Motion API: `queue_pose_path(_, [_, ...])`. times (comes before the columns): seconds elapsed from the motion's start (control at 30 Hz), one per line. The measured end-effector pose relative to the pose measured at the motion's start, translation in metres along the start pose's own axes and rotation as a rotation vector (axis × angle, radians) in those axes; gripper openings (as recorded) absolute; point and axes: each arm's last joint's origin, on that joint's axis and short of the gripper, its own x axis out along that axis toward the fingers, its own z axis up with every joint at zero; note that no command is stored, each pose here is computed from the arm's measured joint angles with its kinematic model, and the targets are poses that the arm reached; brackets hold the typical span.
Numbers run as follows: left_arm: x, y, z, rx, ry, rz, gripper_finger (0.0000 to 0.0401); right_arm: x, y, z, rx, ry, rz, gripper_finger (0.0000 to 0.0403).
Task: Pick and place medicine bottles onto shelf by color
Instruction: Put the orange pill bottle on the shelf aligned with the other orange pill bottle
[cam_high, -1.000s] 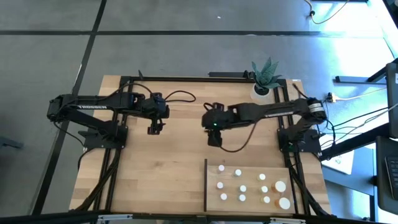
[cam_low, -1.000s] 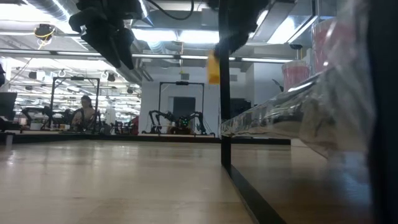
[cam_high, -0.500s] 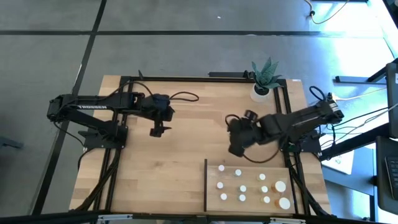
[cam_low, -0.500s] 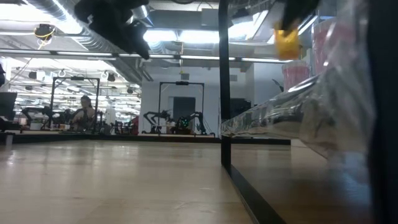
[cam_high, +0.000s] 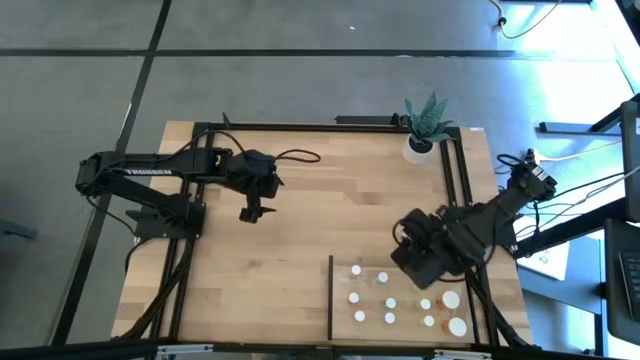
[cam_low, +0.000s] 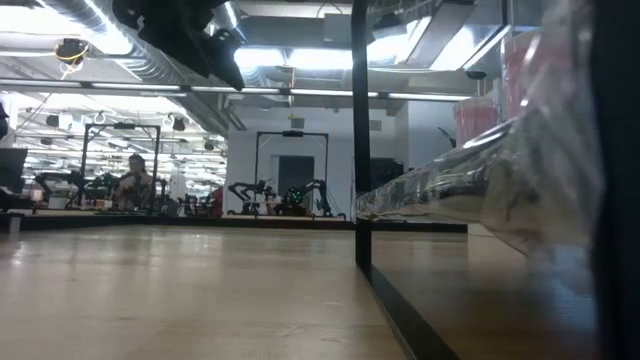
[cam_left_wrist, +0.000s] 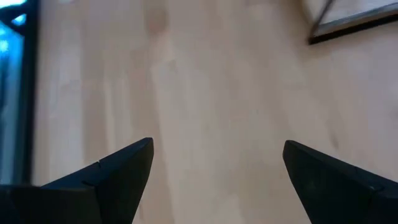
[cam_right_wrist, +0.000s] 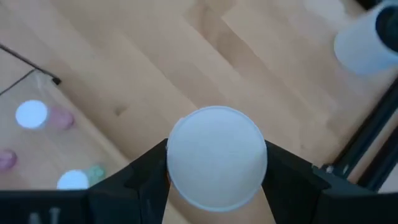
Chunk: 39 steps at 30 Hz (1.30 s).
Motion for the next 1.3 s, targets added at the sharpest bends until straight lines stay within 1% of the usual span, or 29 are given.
queue_pose_path(0.13, [0.000,-0.002,0.003,0.041,-0.058,-0.093,0.0352,0.001,0.001,-0.019,0.049,0.002,-0.005,0.0218])
queue_pose_path(0.23, [0.000,-0.003,0.005,0.050,-0.093,-0.123,0.0352,0.004,0.001,-0.033,0.043,0.037,-0.020,0.0218])
queue_pose_path(0.37, [-0.001,-0.003,0.006,0.049,-0.099,-0.126,0.0352,0.007,0.000,-0.044,0.043,0.056,-0.032,0.0218])
queue_pose_path(0.5, [-0.001,-0.002,0.006,0.041,-0.103,-0.125,0.0352,0.004,-0.004,-0.048,0.036,0.129,-0.023,0.0218])
queue_pose_path(0.67, [-0.001,-0.002,0.006,0.040,-0.103,-0.125,0.0352,-0.002,-0.007,-0.055,0.013,0.178,-0.002,0.0218])
queue_pose_path(1.0, [-0.001,-0.003,0.006,0.040,-0.103,-0.125,0.0352,-0.008,-0.008,-0.070,-0.052,0.186,0.019,0.0218])
queue_pose_path(1.1, [-0.001,-0.003,0.006,0.040,-0.102,-0.125,0.0352,-0.004,-0.010,-0.079,-0.060,0.247,-0.012,0.0218])
queue_pose_path(1.2, [-0.001,-0.003,0.006,0.040,-0.102,-0.125,0.0352,0.006,-0.014,-0.091,0.004,0.326,-0.088,0.0218])
queue_pose_path(1.3, [-0.001,-0.003,0.006,0.052,-0.106,-0.133,0.0352,0.013,-0.018,-0.100,0.046,0.344,-0.142,0.0218])
